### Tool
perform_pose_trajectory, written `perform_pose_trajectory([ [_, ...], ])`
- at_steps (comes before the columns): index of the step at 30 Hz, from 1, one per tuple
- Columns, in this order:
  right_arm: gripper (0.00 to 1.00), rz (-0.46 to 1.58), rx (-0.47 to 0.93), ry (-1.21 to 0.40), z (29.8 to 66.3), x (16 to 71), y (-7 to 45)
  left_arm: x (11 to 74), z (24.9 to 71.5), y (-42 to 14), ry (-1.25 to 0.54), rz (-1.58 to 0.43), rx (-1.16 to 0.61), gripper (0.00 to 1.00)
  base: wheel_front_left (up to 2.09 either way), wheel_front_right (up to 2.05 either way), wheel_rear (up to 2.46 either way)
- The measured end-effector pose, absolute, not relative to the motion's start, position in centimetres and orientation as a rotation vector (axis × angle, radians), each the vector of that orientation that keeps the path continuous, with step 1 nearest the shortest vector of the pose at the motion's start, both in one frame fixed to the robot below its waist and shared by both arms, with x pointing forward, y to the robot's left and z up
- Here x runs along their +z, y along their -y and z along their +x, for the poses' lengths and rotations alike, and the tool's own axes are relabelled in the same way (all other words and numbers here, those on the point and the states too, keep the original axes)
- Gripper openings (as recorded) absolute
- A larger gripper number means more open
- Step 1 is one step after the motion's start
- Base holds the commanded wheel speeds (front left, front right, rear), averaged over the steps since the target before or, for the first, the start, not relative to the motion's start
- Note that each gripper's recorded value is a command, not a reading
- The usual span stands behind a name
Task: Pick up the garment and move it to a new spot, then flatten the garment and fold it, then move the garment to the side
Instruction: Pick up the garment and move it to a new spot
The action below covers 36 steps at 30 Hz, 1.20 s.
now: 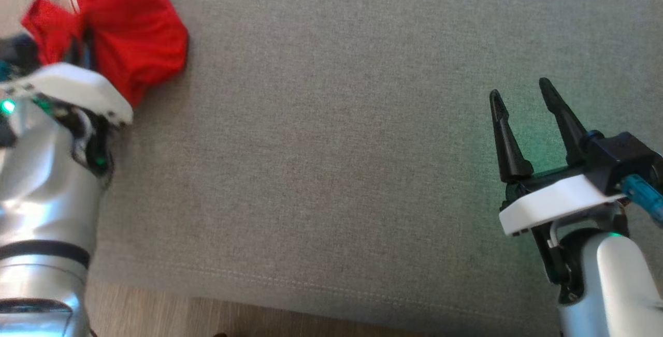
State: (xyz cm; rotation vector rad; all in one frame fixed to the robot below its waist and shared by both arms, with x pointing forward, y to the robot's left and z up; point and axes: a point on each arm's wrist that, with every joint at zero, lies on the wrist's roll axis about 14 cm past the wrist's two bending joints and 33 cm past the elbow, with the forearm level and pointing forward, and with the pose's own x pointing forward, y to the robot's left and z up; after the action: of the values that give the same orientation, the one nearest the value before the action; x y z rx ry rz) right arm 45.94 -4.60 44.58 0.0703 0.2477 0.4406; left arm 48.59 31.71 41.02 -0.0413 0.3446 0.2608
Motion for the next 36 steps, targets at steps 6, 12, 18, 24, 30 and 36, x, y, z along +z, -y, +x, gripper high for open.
perform_pose_trajectory([
  [6, 1.0, 0.067, 0.422, -0.188, 46.0, 46.5, 5.2, 51.2, 50.5, -31.8, -0.007, 0.01, 0.244, 0.0, 0.0, 0.0, 0.0],
  [12, 1.0, 0.089, 0.397, -0.126, 45.3, 48.8, 6.2, 52.0, 45.4, -29.5, 0.065, 0.035, 0.212, 0.0, 0.0, 0.0, 0.0],
  [18, 1.0, 0.11, 0.354, -0.13, 43.2, 49.0, 7.9, 52.9, 41.9, -26.7, 0.104, 0.018, 0.17, 0.0, 0.0, 0.0, 0.0],
  [24, 1.0, 0.128, 0.287, -0.119, 41.6, 49.6, 10.4, 52.5, 40.3, -20.1, 0.055, -0.023, -0.001, 0.0, 0.0, 0.0, 0.0],
  [30, 1.0, 0.149, 0.2, -0.097, 40.2, 49.9, 13.4, 51.2, 41.4, -10.8, -0.014, -0.09, -0.283, 0.0, 0.0, 0.0, 0.0],
  [36, 1.0, 0.161, 0.099, -0.123, 38.6, 48.6, 16.5, 49.2, 42.7, -1.1, -0.086, -0.128, -0.583, 0.0, 0.0, 0.0, 0.0],
])
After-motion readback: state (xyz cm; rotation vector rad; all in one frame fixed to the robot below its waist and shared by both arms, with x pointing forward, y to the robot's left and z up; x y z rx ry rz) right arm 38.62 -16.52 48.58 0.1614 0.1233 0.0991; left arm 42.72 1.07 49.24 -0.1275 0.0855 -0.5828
